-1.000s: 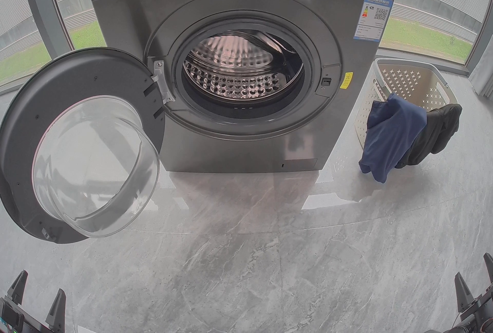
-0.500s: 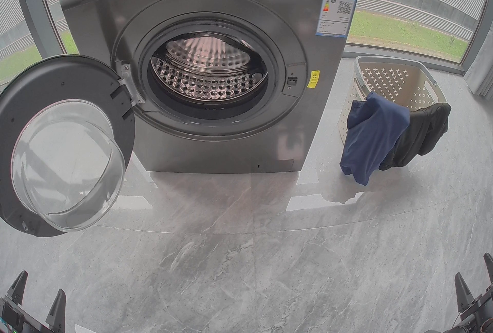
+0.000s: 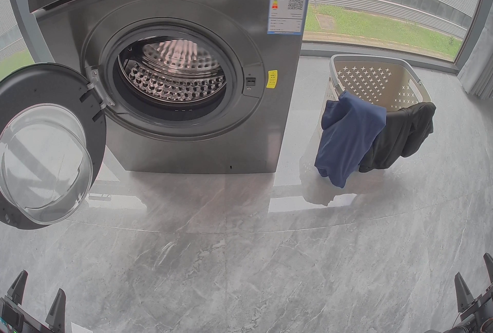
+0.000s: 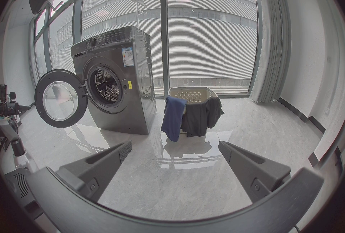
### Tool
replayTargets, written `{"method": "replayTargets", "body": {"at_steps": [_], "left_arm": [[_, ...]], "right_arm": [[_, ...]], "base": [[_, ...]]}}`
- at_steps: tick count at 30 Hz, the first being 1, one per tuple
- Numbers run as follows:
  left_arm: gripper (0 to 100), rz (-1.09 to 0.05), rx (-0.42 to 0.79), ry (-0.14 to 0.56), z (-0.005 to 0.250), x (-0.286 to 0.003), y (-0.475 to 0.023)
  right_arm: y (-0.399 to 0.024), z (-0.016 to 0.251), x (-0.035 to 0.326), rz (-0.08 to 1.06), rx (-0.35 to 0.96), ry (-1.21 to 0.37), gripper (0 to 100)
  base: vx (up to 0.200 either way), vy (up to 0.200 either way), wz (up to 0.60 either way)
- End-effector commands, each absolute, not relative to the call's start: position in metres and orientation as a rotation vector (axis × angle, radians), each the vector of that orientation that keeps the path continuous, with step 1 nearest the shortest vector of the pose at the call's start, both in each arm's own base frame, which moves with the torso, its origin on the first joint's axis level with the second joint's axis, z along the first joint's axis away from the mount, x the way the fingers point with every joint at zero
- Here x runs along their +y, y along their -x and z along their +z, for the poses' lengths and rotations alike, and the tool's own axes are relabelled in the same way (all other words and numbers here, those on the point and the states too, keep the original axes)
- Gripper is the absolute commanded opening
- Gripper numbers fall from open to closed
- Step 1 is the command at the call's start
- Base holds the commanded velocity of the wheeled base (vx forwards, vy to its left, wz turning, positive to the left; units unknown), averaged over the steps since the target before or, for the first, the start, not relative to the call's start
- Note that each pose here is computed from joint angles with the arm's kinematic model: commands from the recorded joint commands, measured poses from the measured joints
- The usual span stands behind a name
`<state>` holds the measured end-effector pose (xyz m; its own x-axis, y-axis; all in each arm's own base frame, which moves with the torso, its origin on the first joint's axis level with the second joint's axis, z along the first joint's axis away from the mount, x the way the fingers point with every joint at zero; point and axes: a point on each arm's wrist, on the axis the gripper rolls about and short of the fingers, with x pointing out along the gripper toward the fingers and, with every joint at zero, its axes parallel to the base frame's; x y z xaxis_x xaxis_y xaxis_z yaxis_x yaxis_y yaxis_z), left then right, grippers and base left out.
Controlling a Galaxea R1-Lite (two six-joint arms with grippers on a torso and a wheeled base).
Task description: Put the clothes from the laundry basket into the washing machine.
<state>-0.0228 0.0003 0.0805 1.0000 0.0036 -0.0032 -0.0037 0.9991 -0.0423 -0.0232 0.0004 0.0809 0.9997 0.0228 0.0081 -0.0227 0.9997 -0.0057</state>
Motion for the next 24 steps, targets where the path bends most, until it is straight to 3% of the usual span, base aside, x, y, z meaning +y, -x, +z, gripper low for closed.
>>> {"method": "replayTargets", "body": {"at_steps": [1, 5, 14, 24], "left_arm": [[100, 0.003, 0.008, 0.043, 0.0762, 0.0003, 0.0224], [100, 0.003, 0.008, 0.043, 0.0762, 0.0003, 0.0224], [100, 0.003, 0.008, 0.043, 0.0762, 0.0003, 0.0224], [100, 0.003, 0.008, 0.044, 0.0762, 0.0003, 0.0224]], "right_arm": [[0.0228, 0.0758, 0.0004, 0.023, -0.003, 0.006, 100], [0.0228, 0.0758, 0.0003, 0.025, -0.003, 0.006, 100], [0.0228, 0.0758, 0.0003, 0.025, -0.003, 0.006, 100], [0.0228, 0.0758, 0.0003, 0.025, -0.003, 0.006, 100]], "base": [[0.0, -0.2, 0.0], [0.0, -0.2, 0.0], [0.0, 0.0, 0.0], [0.2, 0.0, 0.0]]}}
